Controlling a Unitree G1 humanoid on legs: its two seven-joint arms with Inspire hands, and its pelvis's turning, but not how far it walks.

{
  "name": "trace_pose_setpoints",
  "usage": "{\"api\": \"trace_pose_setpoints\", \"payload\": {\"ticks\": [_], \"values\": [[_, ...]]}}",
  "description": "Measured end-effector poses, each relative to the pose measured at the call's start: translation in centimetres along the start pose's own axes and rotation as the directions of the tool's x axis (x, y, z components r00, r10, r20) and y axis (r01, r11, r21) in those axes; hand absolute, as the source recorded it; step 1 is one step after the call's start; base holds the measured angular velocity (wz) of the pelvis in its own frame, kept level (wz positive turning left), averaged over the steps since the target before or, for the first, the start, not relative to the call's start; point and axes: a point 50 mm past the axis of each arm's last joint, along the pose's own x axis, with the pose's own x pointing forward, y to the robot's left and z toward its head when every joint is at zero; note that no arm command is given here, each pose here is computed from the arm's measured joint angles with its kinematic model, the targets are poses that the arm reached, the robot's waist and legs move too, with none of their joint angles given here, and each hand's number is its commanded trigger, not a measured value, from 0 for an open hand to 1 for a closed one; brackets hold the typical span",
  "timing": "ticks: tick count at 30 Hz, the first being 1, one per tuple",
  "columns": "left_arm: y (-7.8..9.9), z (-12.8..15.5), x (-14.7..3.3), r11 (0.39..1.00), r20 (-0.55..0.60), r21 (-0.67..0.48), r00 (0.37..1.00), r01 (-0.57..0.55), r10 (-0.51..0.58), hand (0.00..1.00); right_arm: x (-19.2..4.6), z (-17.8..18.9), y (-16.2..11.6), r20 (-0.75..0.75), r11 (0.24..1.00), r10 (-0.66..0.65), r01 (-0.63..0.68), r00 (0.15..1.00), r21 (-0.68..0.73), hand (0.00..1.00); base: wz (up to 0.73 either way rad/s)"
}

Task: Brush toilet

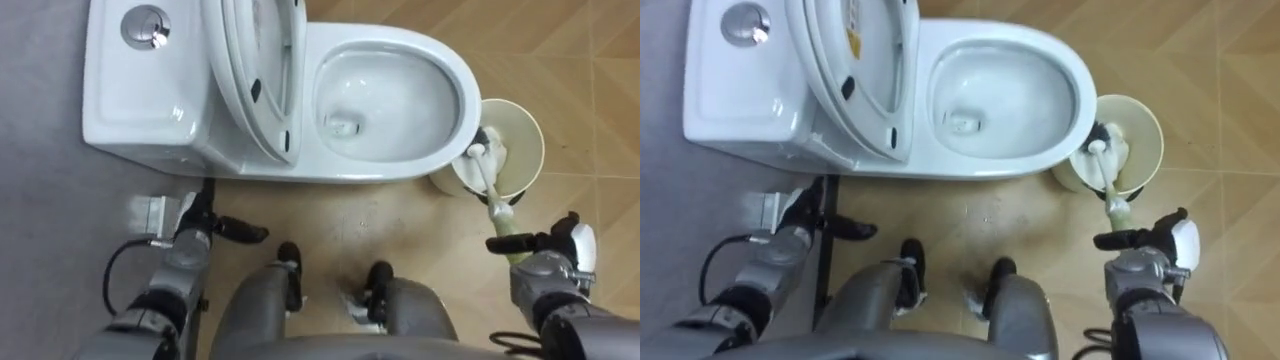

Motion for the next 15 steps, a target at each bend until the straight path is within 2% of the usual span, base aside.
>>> {"api": "trace_pose_setpoints", "payload": {"ticks": [8, 15], "values": [[-0.6, 3.2, 0.1, 1.0, 0.125, -0.011, 0.992, 0.014, -0.012, 0.0, 1.4, 3.2, -2.1, 0.031, 0.996, -0.061, 0.059, 0.998, 0.066, 0.0, 0.12], [-0.6, 7.2, 0.3, 0.998, 0.247, -0.044, 0.969, 0.037, -0.025, 0.0, 2.0, 6.2, -3.6, 0.101, 0.99, -0.12, 0.111, 0.988, 0.089, 0.0, 0.09]]}}
